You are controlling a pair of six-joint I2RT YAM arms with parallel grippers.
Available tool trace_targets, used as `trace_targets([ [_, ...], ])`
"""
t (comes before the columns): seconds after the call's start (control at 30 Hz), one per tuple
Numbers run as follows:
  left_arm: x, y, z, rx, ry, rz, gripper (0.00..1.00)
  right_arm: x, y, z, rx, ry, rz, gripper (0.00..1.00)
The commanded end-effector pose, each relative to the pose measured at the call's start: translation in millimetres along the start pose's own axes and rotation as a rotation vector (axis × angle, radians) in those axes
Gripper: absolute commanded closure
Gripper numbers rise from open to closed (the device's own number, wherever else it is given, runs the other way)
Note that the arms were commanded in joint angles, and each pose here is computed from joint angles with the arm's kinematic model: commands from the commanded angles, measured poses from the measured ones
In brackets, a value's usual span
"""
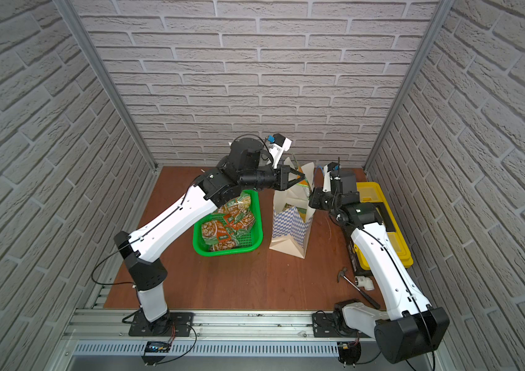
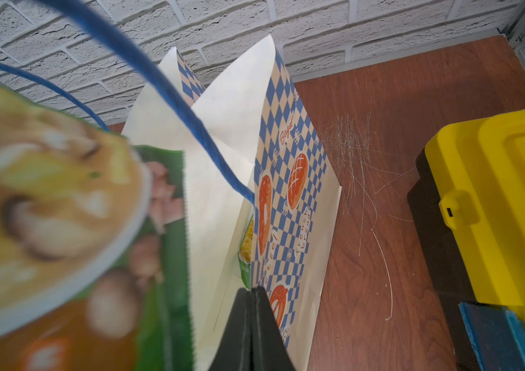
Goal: Place the condiment packets inside the bag
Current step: Place the condiment packet in the paper bag, then pick up the condiment packet from the storage box.
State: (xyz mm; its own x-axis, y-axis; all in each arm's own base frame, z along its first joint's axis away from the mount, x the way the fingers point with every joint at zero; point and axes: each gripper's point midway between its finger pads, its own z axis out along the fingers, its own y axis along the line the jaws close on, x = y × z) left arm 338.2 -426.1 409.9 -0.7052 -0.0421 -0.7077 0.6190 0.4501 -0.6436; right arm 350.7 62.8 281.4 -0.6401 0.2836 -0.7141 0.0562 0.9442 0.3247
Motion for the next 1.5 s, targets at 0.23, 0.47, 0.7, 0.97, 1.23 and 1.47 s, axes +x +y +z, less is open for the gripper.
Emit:
trace_targets([
  [0.23,-1,31,-25,-0.106,-0.014,-0.004,0.40,2,-3,-6,0.004,-0.017,-0.004,0.97],
  [0.47,12,31,-62,-0.168,-0.026,0.022,0.14,3,-4,-8,0.003,-0.020,-0.006,0.97],
  [0.7,32,64,-125,-0.389,-0.092,0.068,0.02,5,-4,-9,0.002,-0.017,-0.008,0.97],
  [0.97,88,169,-192,-0.765,-0.014,-0.069,0.02,7,-5,-8,0.006,-0.011,-0.010,0.97],
  [1.23,171,243,-220,-0.908,0.081,-0.304,0.02,11,-8,-3,0.018,0.000,-0.013,0.97],
  [1.47,212,287,-219,-0.915,0.091,-0.463,0.04,13,-10,-3,0.021,0.003,-0.016,0.97],
])
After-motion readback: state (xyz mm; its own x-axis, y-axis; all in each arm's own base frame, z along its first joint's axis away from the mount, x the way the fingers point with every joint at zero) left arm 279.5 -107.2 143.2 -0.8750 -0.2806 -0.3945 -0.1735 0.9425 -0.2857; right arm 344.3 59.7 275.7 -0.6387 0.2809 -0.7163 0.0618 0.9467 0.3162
